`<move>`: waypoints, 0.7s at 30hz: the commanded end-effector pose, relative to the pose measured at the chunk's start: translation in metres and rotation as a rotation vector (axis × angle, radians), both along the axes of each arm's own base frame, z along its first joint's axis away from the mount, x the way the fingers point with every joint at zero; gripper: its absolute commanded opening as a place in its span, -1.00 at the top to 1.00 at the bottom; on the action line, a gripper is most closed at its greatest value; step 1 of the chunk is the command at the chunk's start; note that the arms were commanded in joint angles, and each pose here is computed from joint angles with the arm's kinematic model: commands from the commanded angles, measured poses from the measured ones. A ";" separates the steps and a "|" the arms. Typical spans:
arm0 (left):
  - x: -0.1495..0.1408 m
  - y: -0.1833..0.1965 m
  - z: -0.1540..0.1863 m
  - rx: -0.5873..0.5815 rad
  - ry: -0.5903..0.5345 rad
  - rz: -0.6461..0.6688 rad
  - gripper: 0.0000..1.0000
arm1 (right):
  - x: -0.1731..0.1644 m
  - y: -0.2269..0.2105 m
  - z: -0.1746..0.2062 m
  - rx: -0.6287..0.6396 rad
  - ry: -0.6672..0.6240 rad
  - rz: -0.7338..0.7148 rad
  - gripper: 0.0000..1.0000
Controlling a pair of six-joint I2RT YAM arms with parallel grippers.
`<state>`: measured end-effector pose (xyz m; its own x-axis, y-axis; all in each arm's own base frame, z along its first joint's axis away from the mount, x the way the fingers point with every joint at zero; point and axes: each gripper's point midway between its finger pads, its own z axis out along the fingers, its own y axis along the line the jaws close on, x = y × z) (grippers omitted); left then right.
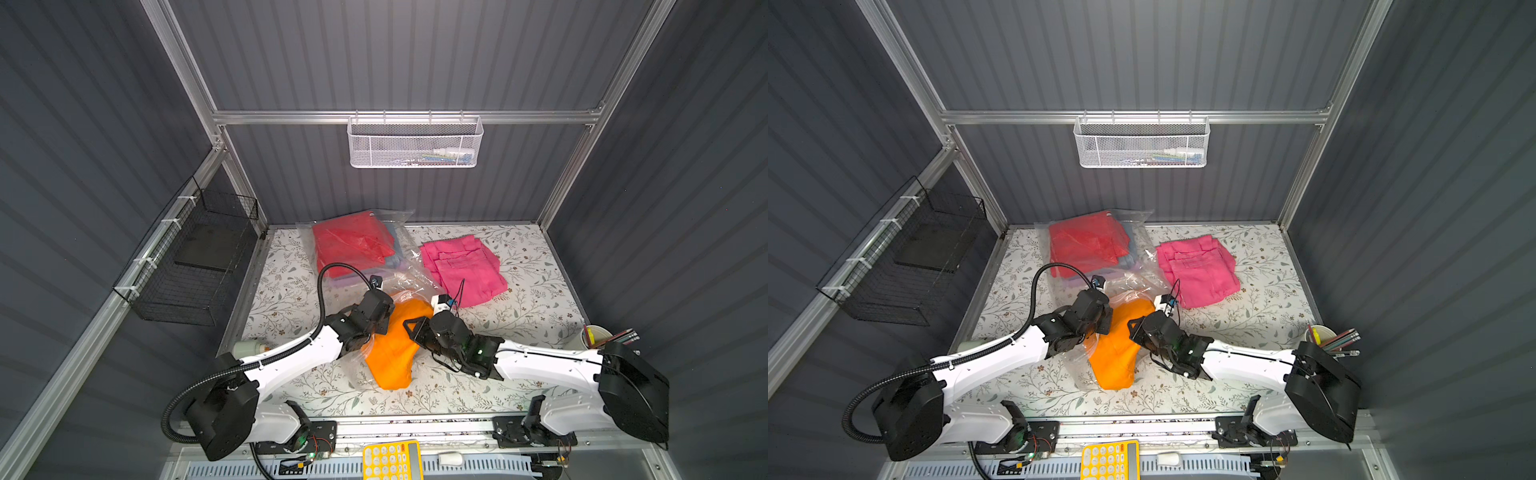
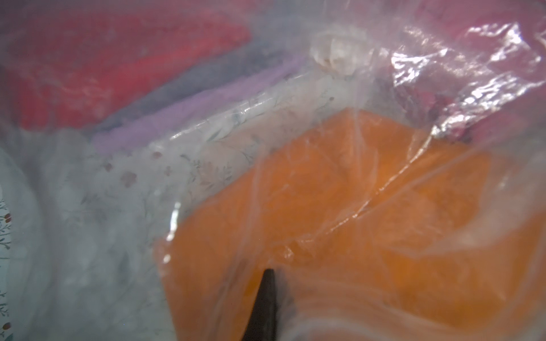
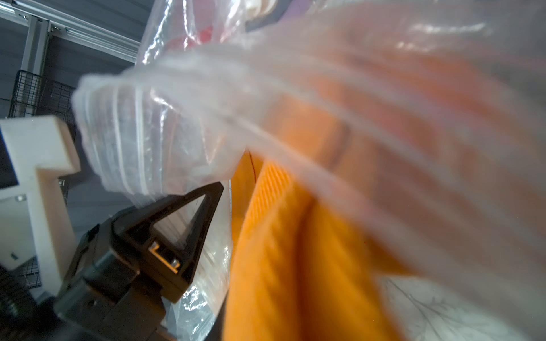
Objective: Take the trousers out of the vacuum bag
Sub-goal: Take out the trousers from the vacuum bag.
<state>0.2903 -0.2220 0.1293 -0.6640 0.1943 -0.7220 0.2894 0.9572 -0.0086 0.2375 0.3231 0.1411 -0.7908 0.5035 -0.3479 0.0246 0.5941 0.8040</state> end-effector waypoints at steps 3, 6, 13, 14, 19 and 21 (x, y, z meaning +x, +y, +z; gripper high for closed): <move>0.008 -0.008 0.005 -0.026 -0.007 0.009 1.00 | -0.002 -0.002 0.030 0.051 -0.075 -0.003 1.00; 0.011 -0.009 0.004 -0.016 -0.009 0.011 1.00 | -0.008 -0.007 0.051 0.050 -0.112 -0.001 1.00; 0.016 -0.011 0.008 -0.015 -0.037 0.008 1.00 | -0.018 -0.017 0.068 0.032 -0.148 0.004 1.00; 0.016 -0.012 0.007 -0.019 -0.037 0.007 1.00 | -0.019 -0.017 0.067 0.024 -0.148 0.002 1.00; 0.018 -0.016 0.000 -0.017 -0.022 0.002 1.00 | -0.022 -0.019 0.083 0.048 -0.174 0.005 1.00; 0.019 -0.017 -0.001 -0.012 -0.023 0.001 1.00 | -0.022 -0.024 0.095 0.046 -0.199 -0.001 1.00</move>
<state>0.3002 -0.2324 0.1180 -0.6671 0.1988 -0.7179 0.2894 0.9572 -0.0039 0.2064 0.2975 0.1728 -0.7801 0.4502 -0.4345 -0.0545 0.6429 0.7640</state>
